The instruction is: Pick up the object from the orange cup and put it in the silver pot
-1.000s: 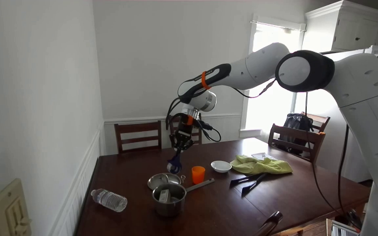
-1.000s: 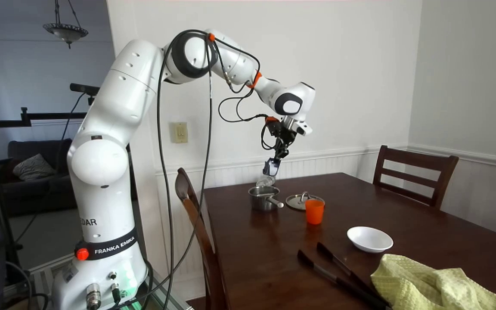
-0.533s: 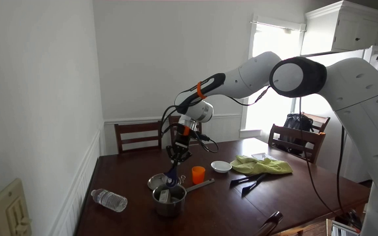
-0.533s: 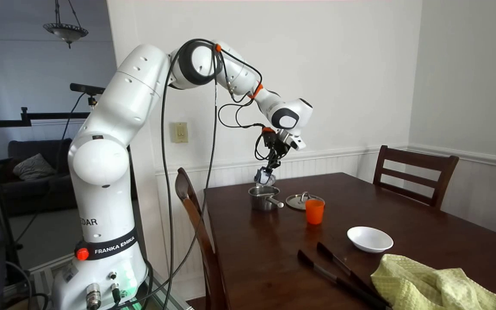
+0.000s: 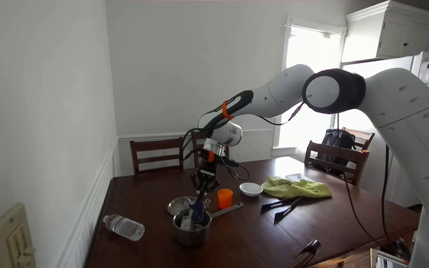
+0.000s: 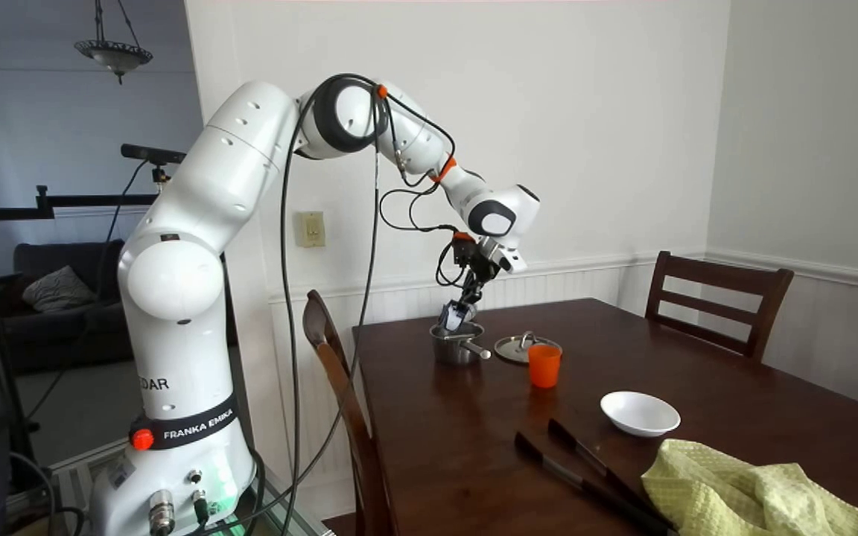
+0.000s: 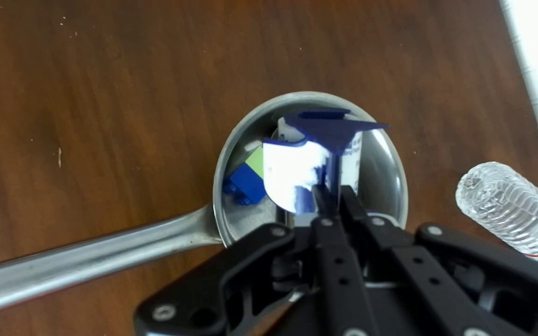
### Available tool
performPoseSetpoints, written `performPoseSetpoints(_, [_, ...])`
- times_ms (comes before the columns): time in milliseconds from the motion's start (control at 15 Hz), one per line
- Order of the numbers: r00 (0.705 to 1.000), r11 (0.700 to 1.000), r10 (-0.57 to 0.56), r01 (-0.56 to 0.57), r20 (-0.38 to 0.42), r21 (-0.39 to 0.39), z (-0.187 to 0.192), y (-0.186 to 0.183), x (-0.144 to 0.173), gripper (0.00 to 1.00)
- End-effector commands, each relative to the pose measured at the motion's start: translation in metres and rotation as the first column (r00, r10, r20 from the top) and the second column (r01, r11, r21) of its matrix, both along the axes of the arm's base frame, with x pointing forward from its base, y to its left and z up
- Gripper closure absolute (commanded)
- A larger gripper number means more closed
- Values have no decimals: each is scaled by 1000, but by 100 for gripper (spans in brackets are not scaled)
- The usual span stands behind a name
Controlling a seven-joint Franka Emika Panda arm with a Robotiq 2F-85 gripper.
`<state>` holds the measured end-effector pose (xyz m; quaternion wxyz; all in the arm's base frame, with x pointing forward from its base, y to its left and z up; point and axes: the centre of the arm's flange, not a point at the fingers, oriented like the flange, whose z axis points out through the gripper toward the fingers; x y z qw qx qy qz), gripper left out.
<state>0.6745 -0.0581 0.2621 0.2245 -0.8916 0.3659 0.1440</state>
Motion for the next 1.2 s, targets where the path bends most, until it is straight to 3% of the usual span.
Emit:
performPoseSetpoints(0, [999,999,-44,44,-21,-5,-15,0,-1,98])
performPoseSetpoints(67, [998,999,-48,48,-31,-3,-18,1,-1,98])
performPoseSetpoints(133, [998,999,-48,48,-47,0,-22,1,-1,68])
performPoseSetpoints(200, [997,999,-54,54,-59,-2,-26,2,-1,68])
performPoseSetpoints(467, [994,996,-89,89,-66,-14,-26,-1,-3,40])
performPoseSetpoints(867, [979,971,-201,205,42,-127,4,-19,7,0])
performPoseSetpoints(1067, [992,989,-126,126,9,-81,16,-9,1,0])
performPoseSetpoints(1133, [994,993,-99,101,39,-55,25,-5,-3,0])
